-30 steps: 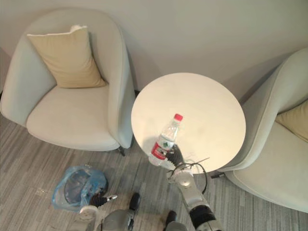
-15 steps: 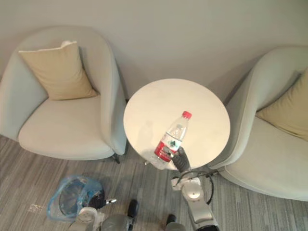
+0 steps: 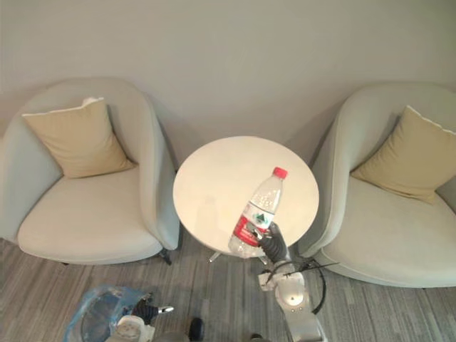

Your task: Gather rubbish on tea table into small bin, then transfer packed bag to large trash can.

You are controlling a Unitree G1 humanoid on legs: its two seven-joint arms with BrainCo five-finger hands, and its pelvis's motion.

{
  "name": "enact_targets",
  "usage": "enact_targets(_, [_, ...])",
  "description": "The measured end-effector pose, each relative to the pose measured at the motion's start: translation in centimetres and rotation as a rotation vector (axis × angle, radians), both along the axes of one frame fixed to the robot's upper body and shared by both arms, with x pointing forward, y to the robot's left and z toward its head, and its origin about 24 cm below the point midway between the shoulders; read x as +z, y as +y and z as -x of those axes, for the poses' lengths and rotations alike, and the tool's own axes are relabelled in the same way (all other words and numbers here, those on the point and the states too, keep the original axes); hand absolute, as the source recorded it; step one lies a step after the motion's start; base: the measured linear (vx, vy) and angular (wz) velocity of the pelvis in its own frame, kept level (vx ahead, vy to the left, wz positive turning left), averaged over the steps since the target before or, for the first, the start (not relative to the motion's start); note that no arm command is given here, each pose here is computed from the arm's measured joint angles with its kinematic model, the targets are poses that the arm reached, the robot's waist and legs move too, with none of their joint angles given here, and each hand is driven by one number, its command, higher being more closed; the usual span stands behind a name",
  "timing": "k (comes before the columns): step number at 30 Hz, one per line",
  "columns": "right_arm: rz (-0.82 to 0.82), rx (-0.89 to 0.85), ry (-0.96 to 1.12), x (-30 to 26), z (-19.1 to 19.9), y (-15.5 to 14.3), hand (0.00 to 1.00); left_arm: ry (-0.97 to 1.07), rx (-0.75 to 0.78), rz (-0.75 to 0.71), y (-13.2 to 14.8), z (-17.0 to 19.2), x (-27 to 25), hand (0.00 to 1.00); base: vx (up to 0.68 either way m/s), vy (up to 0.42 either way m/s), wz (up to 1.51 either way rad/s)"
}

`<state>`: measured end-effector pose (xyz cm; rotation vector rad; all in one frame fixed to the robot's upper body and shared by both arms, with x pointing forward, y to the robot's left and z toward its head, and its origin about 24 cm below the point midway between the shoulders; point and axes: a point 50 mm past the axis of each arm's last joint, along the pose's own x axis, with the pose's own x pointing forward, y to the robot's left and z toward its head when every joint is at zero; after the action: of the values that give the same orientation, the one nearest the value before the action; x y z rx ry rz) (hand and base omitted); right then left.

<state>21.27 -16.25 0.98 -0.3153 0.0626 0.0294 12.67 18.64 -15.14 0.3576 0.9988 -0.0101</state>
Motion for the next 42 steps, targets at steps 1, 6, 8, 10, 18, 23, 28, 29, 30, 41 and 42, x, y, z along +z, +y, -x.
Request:
enact_targets(1, [0.001,-0.001,-0.001,0.0,0.0,0.0,1.0,0.0,-0.005,0.001,-0.1,0.0,0.0,0.0,-0.05,-0.001,0.21])
enact_targets(6, [0.061,-0.007,-0.049,0.9,-0.9,-0.3,1.0,-0.027,-0.03,0.024,-1.1,-0.5,0.2,0.0,-0.09,-0.023,0.4])
enact_targets(8, [0.066,-0.01,-0.074,1.4,-1.4,-0.4,1.0,-0.029,-0.065,0.013,-1.2,-0.8,0.3,0.0,-0.15,-0.013,0.62])
enact_targets(10, [0.073,-0.059,-0.076,1.4,-1.3,-1.4,1.0,-0.007,-0.105,0.019,-1.8,-1.0,0.1,0.0,-0.13,-0.003,0.84])
enact_targets(18, [0.078,-0.191,-0.025,-0.1,0.0,-2.5,1.0,0.003,-0.198,0.02,-2.8,-0.8,0.1,0.0,-0.1,0.111,0.86])
enact_targets(23, [0.07,-0.166,0.025,-1.1,0.1,-1.6,1.0,0.02,-0.177,0.004,-2.2,-0.1,-0.1,0.0,-0.05,0.061,0.85])
enact_targets(28, [0.047,-0.179,-0.012,-0.1,0.1,-1.3,1.0,0.019,-0.101,-0.001,-1.3,-0.4,0.0,0.0,0.02,-0.134,1.11])
enact_targets(29, [0.048,-0.19,-0.031,0.4,0.4,-1.6,1.0,0.027,-0.096,-0.001,-1.3,-0.2,-0.1,0.0,0.08,-0.176,1.29])
enact_targets(30, [0.051,-0.198,-0.027,0.4,0.7,-1.9,1.0,0.029,-0.086,0.017,-1.8,-0.1,-0.2,0.0,0.15,-0.183,1.46])
enact_targets(41, [0.032,-0.188,-0.101,2.1,0.4,-1.5,1.0,-0.001,-0.054,0.055,-3.0,-0.4,0.0,0.0,0.12,-0.027,0.47])
enact_targets(42, [0.031,-0.193,-0.096,2.0,0.4,-1.5,1.0,-0.006,-0.056,0.05,-2.9,-0.6,0.1,0.0,0.06,0.104,0.32])
